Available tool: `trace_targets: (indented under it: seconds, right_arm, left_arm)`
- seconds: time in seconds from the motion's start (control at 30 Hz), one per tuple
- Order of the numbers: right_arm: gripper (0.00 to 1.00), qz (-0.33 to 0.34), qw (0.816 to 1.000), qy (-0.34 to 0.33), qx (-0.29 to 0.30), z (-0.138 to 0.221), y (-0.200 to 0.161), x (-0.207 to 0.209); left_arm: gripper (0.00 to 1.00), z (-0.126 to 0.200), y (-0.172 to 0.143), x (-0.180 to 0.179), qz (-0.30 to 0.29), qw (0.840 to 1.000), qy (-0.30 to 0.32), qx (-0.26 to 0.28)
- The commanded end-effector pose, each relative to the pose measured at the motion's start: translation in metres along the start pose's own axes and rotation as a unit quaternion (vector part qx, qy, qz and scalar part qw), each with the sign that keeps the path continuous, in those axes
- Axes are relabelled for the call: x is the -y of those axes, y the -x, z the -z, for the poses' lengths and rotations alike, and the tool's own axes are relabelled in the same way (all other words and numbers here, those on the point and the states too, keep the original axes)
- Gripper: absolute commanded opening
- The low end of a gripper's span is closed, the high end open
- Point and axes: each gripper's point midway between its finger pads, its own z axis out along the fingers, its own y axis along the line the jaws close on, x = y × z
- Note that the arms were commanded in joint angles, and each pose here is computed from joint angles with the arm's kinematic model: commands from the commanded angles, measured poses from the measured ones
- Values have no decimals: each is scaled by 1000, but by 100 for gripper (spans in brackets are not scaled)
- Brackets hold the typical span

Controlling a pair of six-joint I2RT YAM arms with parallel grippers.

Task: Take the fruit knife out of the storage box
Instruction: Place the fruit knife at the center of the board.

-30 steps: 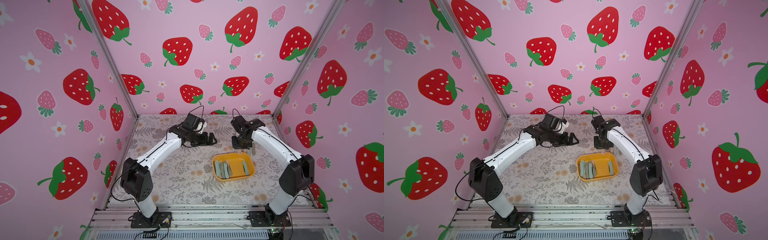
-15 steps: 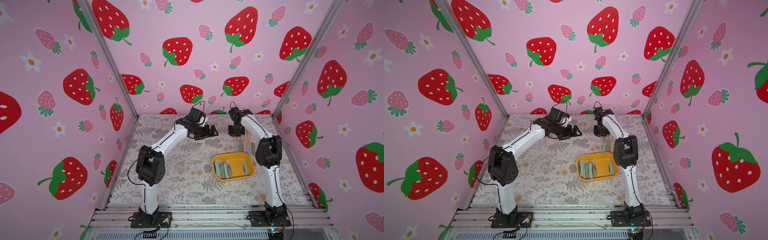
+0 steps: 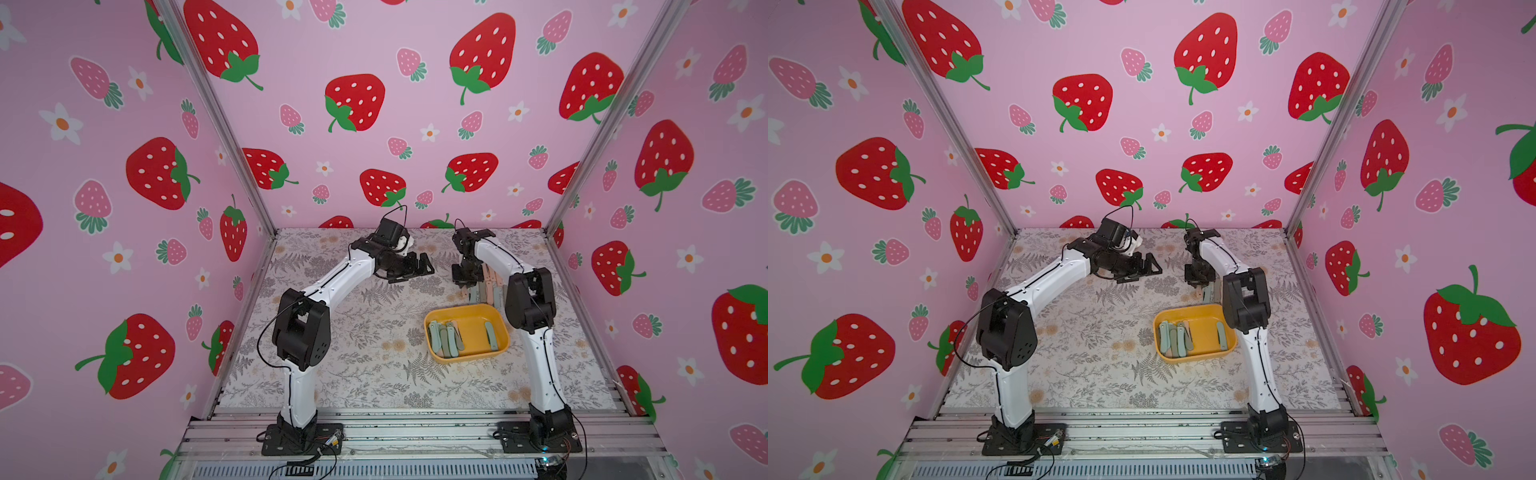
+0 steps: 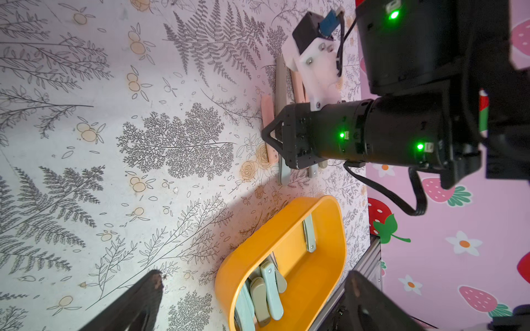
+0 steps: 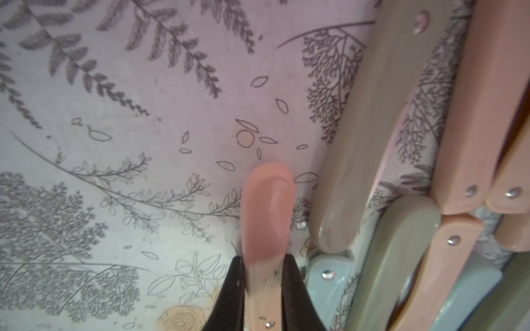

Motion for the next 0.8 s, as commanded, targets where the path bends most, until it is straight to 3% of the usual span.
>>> trace_targets:
  seconds: [0.0, 0.27, 0.47, 0.77]
  right_arm:
    - [18, 1, 1000, 14, -18, -6, -14, -4]
    - [23, -1, 1000, 16, -11, 5, -25, 3]
    - [36, 4, 1000, 13, -9, 15, -31, 8]
    - [42, 2, 998, 20, 51, 77, -32, 24]
  left_arm:
    - [99, -4, -1, 0, 6, 1000, -13, -5]
    - [99, 0, -6, -1, 6, 1000, -10, -6]
    - [99, 5, -13, -1, 8, 1000, -8, -3]
    - [99, 30, -23, 5, -5, 1000, 0, 10]
